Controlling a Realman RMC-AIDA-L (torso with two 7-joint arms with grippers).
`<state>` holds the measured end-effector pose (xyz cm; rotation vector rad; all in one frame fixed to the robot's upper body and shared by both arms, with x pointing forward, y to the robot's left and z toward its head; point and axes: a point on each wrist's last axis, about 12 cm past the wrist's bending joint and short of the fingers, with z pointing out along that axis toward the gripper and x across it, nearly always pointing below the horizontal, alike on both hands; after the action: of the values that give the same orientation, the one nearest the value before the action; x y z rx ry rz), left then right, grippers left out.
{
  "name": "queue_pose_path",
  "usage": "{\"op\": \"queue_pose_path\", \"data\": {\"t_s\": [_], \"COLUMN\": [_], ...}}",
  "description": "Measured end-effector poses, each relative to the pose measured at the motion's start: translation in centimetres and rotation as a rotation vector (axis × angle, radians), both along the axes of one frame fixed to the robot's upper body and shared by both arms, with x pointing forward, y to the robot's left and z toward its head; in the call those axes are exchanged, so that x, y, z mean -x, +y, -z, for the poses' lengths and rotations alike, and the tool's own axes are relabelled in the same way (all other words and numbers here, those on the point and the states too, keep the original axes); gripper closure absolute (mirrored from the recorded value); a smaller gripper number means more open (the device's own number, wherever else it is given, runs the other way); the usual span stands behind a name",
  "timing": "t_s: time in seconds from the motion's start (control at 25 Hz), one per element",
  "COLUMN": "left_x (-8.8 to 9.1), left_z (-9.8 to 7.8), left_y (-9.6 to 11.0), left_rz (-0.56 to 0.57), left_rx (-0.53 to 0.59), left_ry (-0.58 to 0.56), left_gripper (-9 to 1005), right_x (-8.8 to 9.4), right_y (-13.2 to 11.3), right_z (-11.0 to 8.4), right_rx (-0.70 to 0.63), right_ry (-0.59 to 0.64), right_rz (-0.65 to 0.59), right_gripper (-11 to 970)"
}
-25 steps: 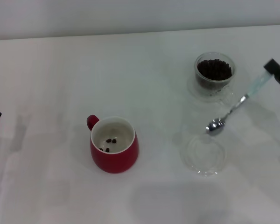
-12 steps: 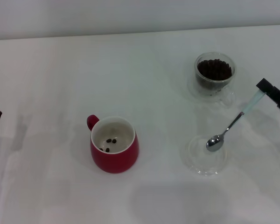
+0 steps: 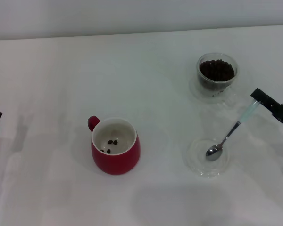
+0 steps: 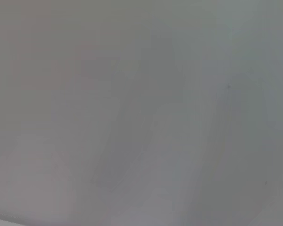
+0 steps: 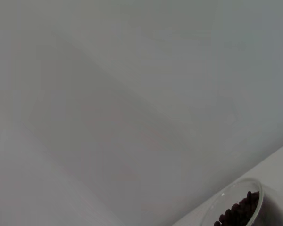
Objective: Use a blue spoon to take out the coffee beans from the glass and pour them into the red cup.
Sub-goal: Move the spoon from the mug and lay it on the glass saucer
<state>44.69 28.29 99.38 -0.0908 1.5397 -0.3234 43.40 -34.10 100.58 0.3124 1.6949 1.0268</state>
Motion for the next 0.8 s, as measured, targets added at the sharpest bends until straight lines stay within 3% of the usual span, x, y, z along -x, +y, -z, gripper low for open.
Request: {"op": "queue_pose_path", "data": {"t_s": [0.8], "left_x": [-0.06], "left_z": [0.00], "left_y": [-0.11], "left_rz": [0.007], "left_rx": [-0.002], "left_ry": [0.001], "left_gripper": [264], "right_x": [0.15], "right_y": [0.76], "right_z": [0.50], "right_rx": [0.056], "right_ry": [0.007], "right_rz": [-0.047], "right_gripper": [820]}}
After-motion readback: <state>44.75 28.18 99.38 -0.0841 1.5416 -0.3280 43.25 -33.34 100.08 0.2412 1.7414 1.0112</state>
